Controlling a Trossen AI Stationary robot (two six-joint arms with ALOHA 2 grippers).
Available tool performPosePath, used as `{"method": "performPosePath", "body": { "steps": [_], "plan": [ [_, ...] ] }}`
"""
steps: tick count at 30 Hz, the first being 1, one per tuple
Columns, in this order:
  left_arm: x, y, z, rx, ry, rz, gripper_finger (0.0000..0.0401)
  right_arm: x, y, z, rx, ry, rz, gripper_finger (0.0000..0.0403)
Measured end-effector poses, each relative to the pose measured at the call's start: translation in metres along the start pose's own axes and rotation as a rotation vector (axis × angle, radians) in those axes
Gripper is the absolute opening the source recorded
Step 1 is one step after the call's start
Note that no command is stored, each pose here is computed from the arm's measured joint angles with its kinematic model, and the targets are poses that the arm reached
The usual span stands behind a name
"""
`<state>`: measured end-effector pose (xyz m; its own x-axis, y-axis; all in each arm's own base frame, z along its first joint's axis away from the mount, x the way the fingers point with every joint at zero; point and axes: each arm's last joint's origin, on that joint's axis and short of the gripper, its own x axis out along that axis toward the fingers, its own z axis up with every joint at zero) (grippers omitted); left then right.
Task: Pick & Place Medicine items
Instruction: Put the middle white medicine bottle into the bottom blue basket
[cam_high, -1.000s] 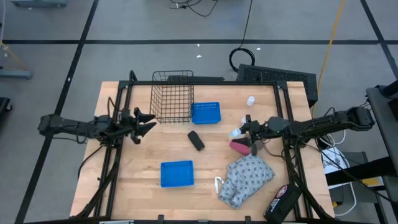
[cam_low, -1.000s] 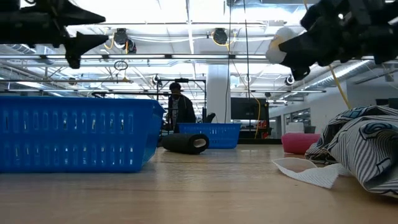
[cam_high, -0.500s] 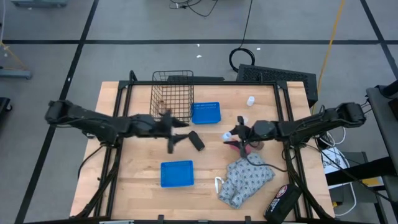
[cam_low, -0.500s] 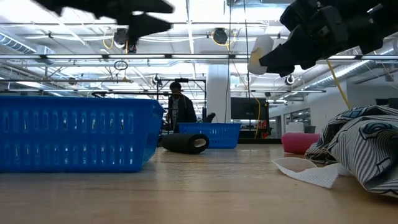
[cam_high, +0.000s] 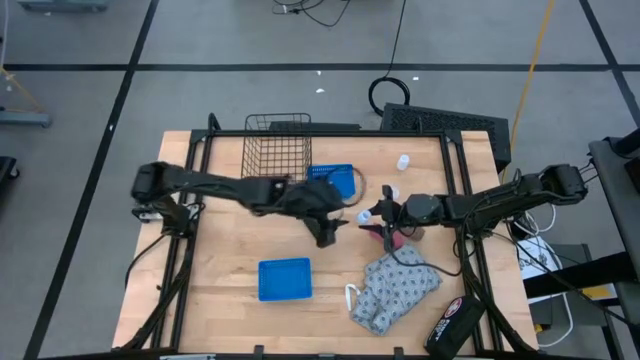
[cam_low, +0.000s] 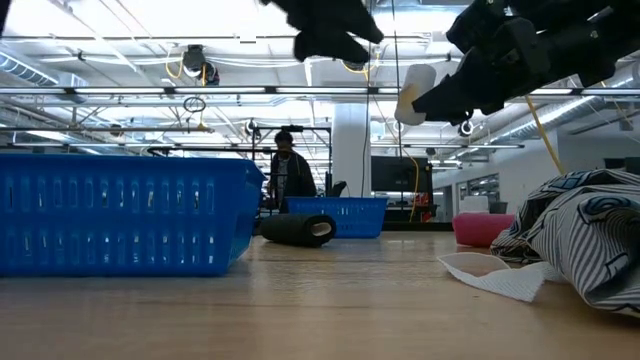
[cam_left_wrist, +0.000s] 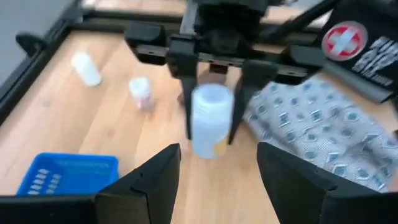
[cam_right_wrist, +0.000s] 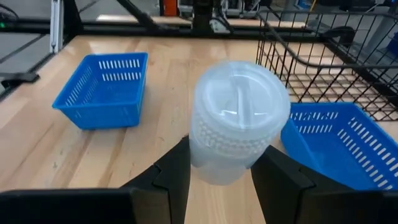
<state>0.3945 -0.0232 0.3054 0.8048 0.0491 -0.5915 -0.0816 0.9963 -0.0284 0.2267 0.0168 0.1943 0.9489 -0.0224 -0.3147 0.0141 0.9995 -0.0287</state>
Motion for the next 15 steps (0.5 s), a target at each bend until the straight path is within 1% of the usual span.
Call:
{"method": "performPosePath", "body": {
  "steps": [2,4,7,12,15],
  "plan": [
    [0.004,0.0,0.013,0.007,0.07,0.012,0.0223,0.0,0.0,-0.001,-0.001,0.006,0.0,0.0137],
    [0.01,0.0,0.025,0.024,0.087,0.012,0.0223,0.0,0.0,-0.001,0.0,0.008,-0.002,0.0137],
    [0.02,0.001,0.034,0.05,0.102,0.006,0.0223,0.0,0.0,-0.001,0.0,0.007,-0.004,0.0137],
    [0.044,0.003,0.029,0.078,0.111,0.002,0.0223,0.0,0.0,0.0,-0.005,0.003,-0.005,0.0137],
    [0.053,0.004,0.029,0.075,0.084,0.003,0.0223,0.0,0.0,-0.001,-0.017,0.011,-0.005,0.0137]
  ]
}}
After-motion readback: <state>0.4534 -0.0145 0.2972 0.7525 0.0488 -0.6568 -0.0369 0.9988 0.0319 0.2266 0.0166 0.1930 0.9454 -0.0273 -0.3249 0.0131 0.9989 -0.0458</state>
